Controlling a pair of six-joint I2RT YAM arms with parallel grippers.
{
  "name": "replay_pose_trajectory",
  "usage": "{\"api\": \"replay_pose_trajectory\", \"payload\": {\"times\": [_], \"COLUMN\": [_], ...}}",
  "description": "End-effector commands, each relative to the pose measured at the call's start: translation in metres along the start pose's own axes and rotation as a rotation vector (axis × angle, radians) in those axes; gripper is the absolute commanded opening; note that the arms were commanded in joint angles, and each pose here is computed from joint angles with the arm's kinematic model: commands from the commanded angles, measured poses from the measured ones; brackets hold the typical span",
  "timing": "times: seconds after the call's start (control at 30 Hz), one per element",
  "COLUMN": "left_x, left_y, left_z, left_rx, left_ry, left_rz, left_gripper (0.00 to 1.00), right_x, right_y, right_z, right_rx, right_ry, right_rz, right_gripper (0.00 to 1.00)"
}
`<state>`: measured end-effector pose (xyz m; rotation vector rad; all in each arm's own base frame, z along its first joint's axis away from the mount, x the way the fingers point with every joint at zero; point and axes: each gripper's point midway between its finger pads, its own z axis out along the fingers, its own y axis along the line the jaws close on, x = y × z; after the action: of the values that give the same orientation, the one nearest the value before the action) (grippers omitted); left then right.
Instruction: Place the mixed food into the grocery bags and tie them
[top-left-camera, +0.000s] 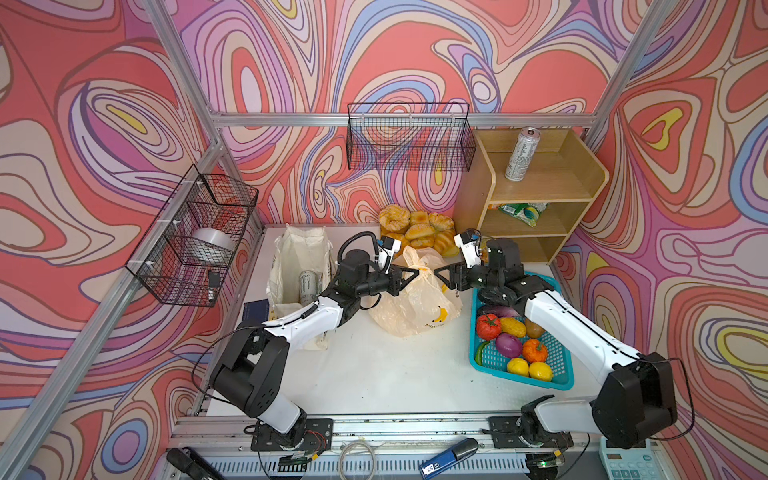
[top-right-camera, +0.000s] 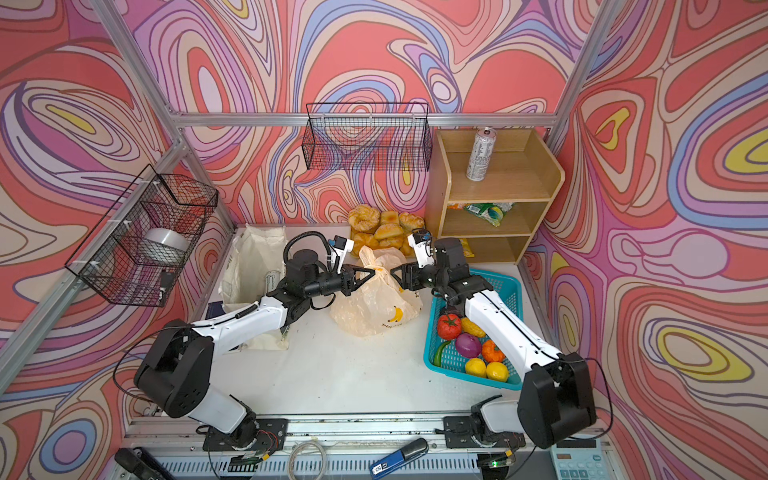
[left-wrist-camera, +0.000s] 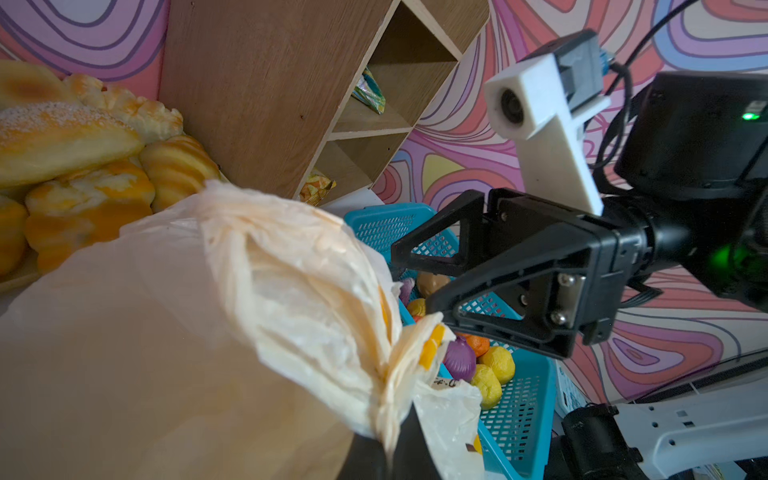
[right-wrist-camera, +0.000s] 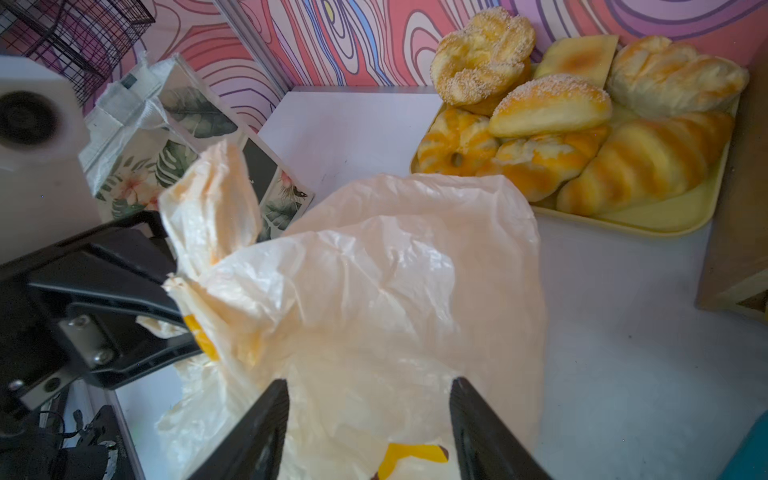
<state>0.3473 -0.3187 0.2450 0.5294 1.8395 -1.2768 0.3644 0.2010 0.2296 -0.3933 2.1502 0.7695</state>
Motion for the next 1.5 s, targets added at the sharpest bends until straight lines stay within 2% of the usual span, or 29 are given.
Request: {"api": "replay_pose_trajectory", "payload": {"times": [0.0,0.03,0.17,0.27,0.3,0.37,0.4,0.5,0.57,0.8,1.0,1.1,1.23,1.27,1.47], "left_x": [-0.021,-0.022,-0.026,-0.027,-0.027,-0.026,-0.025,-0.019,-0.013,0.002,0.012,0.016,0.018,0.017,0.005], "left_y": [-0.022,-0.021,-0.016,-0.013,-0.012,-0.01,-0.011,-0.009,-0.007,-0.009,-0.013,-0.013,-0.008,-0.005,0.026], "left_z": [-0.008,-0.008,-0.007,-0.005,-0.004,-0.003,-0.001,0.003,0.006,0.009,0.011,0.012,0.012,0.011,-0.002], "left_rx": [0.06,0.052,0.028,0.016,0.016,0.019,0.027,0.049,0.065,0.119,0.17,0.189,0.152,0.126,-0.127], "left_ry": [-0.026,-0.03,-0.043,-0.049,-0.049,-0.047,-0.044,-0.029,-0.013,0.03,0.074,0.092,0.098,0.098,0.043], "left_rz": [0.072,0.073,0.068,0.066,0.066,0.058,0.053,0.026,0.002,-0.041,-0.068,-0.086,-0.085,-0.077,0.007], "left_gripper": [0.0,0.0,0.0,0.0,0.0,0.0,0.0,0.0,0.0,0.0,0.0,0.0,0.0,0.0,0.0], "right_x": [0.016,0.02,0.037,0.053,0.058,0.065,0.067,0.065,0.057,0.029,0.016,0.01,0.001,0.0,0.012], "right_y": [-0.005,-0.003,0.01,0.023,0.029,0.039,0.044,0.049,0.043,-0.013,-0.019,-0.016,-0.016,-0.018,-0.029], "right_z": [0.004,0.004,0.004,0.003,0.002,0.004,0.007,0.023,0.031,0.022,0.02,0.027,0.022,0.02,-0.001], "right_rx": [0.018,0.002,-0.043,-0.05,-0.059,-0.068,-0.072,-0.075,-0.034,0.3,0.331,0.31,0.307,0.314,0.37], "right_ry": [0.043,0.05,0.08,0.1,0.107,0.113,0.112,0.098,0.063,-0.078,-0.101,-0.103,-0.115,-0.113,-0.083], "right_rz": [0.029,0.038,0.073,0.08,0.081,0.078,0.077,0.088,0.105,0.115,0.089,0.067,0.049,0.05,0.092], "right_gripper": [0.55,0.48,0.32,0.27,0.31,0.51,0.57,0.68,0.71,0.76,0.79,0.67,0.06,0.0,0.0]}}
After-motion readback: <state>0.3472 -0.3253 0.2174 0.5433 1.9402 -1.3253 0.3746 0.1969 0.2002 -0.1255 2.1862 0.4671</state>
